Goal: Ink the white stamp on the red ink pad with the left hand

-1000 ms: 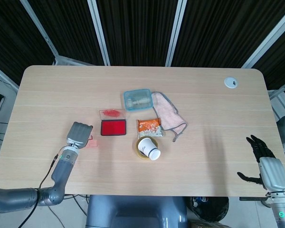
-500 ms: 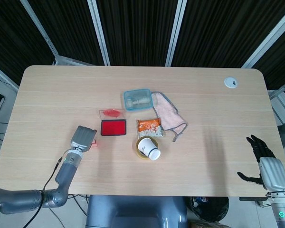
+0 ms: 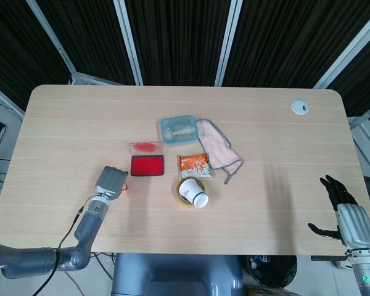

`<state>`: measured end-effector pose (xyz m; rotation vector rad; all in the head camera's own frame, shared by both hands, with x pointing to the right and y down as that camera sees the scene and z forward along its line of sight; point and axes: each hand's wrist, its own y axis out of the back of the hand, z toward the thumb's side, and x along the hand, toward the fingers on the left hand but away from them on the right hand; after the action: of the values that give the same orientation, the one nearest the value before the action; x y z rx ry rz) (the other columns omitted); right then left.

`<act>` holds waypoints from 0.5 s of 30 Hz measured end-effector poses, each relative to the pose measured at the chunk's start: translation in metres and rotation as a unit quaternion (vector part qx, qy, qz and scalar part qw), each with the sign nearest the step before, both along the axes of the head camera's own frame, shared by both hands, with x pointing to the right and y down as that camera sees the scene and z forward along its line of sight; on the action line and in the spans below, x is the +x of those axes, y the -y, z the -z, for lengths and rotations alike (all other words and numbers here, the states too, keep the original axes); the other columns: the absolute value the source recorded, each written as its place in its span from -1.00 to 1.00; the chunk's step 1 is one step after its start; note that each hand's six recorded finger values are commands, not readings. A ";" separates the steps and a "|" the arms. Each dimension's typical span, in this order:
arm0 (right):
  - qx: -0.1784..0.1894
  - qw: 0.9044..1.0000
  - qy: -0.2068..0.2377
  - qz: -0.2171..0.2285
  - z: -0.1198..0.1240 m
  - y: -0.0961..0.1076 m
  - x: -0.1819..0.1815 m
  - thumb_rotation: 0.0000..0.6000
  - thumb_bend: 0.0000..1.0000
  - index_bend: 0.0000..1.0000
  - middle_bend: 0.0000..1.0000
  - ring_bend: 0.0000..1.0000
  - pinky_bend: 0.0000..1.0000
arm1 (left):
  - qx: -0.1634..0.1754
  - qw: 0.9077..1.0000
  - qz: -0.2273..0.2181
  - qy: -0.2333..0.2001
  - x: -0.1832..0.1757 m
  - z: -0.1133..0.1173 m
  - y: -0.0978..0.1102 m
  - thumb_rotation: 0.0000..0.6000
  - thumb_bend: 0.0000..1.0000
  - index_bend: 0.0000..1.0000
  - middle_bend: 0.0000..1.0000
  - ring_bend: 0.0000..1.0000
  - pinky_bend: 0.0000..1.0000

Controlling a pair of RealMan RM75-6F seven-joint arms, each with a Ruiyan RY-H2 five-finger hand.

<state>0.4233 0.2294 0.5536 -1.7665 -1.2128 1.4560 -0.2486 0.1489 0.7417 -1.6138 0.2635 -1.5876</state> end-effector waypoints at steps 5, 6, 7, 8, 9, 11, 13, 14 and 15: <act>0.000 1.000 0.001 0.000 0.000 0.000 0.000 1.00 -0.68 -1.00 -1.00 -1.00 -0.63 | -0.002 1.000 0.001 0.008 0.000 0.000 0.000 1.00 -0.25 0.08 0.10 -0.23 -0.08; 0.000 1.000 0.001 0.000 0.000 0.000 0.000 1.00 -0.68 -1.00 -1.00 -1.00 -0.63 | -0.002 1.000 0.001 0.009 0.000 0.000 0.000 1.00 -0.27 0.02 0.04 -0.27 -0.11; 0.000 1.000 0.001 0.000 0.000 0.000 0.000 1.00 -0.68 -1.00 -1.00 -1.00 -0.63 | -0.001 1.000 0.001 0.010 0.000 0.000 0.000 1.00 -0.30 -0.03 -0.03 -0.31 -0.14; 0.000 1.000 0.001 0.000 0.000 0.000 0.000 1.00 -0.68 -1.00 -1.00 -1.00 -0.63 | -0.002 1.000 0.000 0.012 0.000 0.000 0.000 1.00 -0.31 -0.07 -0.08 -0.34 -0.17; 0.000 1.000 0.001 0.000 0.000 0.000 0.000 1.00 -0.67 -1.00 -1.00 -1.00 -0.63 | -0.002 1.000 0.000 0.013 0.000 0.000 0.000 1.00 -0.34 -0.13 -0.15 -0.38 -0.20; 0.000 1.000 0.002 -0.001 0.000 0.000 0.000 1.00 -0.67 -1.00 -1.00 -1.00 -0.63 | -0.004 1.000 0.000 0.016 -0.001 0.000 0.000 1.00 -0.37 -0.24 -0.28 -0.45 -0.27; 0.001 1.000 0.002 -0.001 0.000 0.000 0.000 1.00 -0.67 -1.00 -1.00 -1.00 -0.63 | -0.005 1.000 -0.001 0.020 -0.001 0.000 -0.001 1.00 -0.38 -0.29 -0.34 -0.48 -0.30; 0.000 1.000 0.002 0.000 0.000 0.000 0.000 1.00 -0.67 -1.00 -1.00 -1.00 -0.63 | -0.006 1.000 -0.001 0.021 -0.001 0.000 -0.001 1.00 -0.39 -0.34 -0.39 -0.51 -0.32; 0.000 1.000 0.002 0.000 0.000 0.000 0.000 1.00 -0.67 -1.00 -1.00 -1.00 -0.63 | -0.007 1.000 0.000 0.022 -0.001 0.000 -0.001 1.00 -0.40 -0.38 -0.43 -0.53 -0.34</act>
<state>0.4232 0.2292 0.5534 -1.7695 -1.2158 1.4529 -0.2498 0.1498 0.7414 -1.5872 0.2295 -1.6272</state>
